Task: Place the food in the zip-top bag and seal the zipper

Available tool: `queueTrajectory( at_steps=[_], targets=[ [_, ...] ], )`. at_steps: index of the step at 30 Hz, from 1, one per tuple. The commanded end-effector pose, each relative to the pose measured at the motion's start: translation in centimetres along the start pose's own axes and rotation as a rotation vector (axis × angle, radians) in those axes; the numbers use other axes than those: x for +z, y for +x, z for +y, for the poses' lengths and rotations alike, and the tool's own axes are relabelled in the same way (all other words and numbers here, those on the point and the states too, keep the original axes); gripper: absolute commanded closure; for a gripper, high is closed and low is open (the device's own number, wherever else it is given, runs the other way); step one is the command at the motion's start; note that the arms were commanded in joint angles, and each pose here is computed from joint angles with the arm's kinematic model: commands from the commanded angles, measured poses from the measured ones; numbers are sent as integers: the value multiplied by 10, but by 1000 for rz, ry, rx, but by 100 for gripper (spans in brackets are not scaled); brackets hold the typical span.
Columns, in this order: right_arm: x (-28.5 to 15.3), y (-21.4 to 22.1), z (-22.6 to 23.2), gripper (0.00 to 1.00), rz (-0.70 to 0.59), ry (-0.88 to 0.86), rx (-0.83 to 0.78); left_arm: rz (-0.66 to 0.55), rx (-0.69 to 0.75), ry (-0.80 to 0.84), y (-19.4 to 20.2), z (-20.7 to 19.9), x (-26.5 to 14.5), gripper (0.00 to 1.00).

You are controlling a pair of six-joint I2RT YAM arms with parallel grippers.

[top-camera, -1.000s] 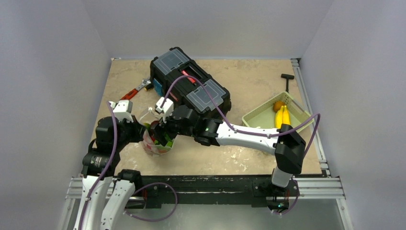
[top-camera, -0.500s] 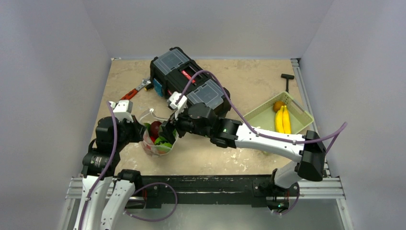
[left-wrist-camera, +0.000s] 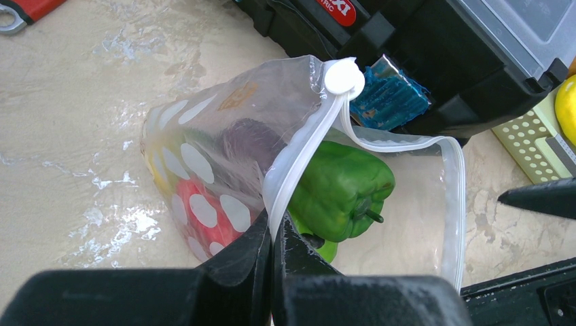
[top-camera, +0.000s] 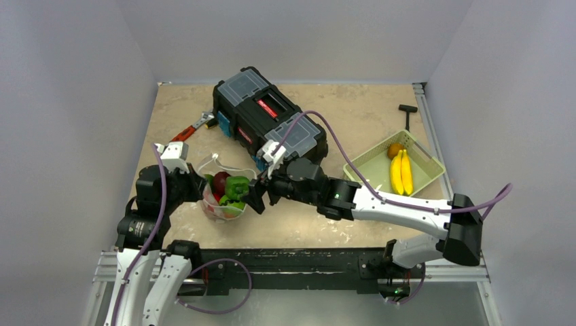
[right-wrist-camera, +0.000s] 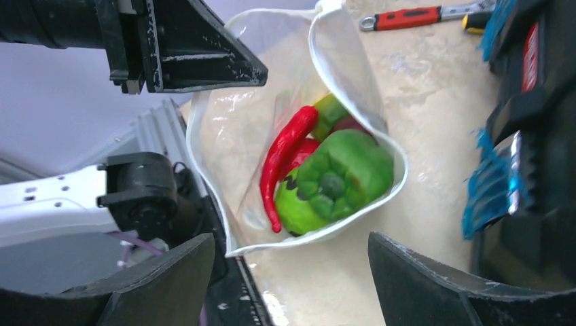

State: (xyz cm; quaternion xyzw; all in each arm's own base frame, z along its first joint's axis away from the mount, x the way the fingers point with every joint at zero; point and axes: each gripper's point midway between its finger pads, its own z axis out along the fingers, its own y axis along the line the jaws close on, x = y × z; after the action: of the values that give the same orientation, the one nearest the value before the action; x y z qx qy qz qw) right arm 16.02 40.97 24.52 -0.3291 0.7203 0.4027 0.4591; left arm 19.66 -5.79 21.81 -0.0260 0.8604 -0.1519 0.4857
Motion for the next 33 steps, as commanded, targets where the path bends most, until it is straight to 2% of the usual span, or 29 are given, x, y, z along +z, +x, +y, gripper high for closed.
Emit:
queueTrajectory(
  at_steps=[1, 5, 12, 15, 18, 20, 23, 26, 29, 33],
  targets=[
    [-8, -10, 35, 17, -107, -114, 185, -37, -2, 15, -13, -5, 0, 100],
    [3, 10, 41, 18, -39, -94, 199, -34, -2, 18, -12, -5, 0, 100],
    [24, 25, 48, 18, -10, -66, 205, -31, -3, 12, -11, -4, 1, 100],
    [34, 23, 37, 20, 4, 80, 138, -33, -5, 9, -12, -4, 1, 100],
    [39, 23, 20, 33, 25, 236, 79, -33, -4, 8, -12, -4, 1, 100],
    [37, 20, 15, 47, 17, 282, 60, -32, -4, 8, -12, -3, 1, 100],
    [34, 19, 14, 73, 8, 283, 43, -30, -5, 6, -12, -3, 1, 100],
    [35, 15, 22, 88, 1, 236, -2, -27, -5, 5, -11, -3, 2, 100],
    [32, 15, 23, 100, -1, 218, -38, -24, -6, 2, -11, -2, 3, 100],
    [30, 20, 40, 100, 10, 96, -76, -20, -8, -3, -11, -2, 4, 100]
  ],
)
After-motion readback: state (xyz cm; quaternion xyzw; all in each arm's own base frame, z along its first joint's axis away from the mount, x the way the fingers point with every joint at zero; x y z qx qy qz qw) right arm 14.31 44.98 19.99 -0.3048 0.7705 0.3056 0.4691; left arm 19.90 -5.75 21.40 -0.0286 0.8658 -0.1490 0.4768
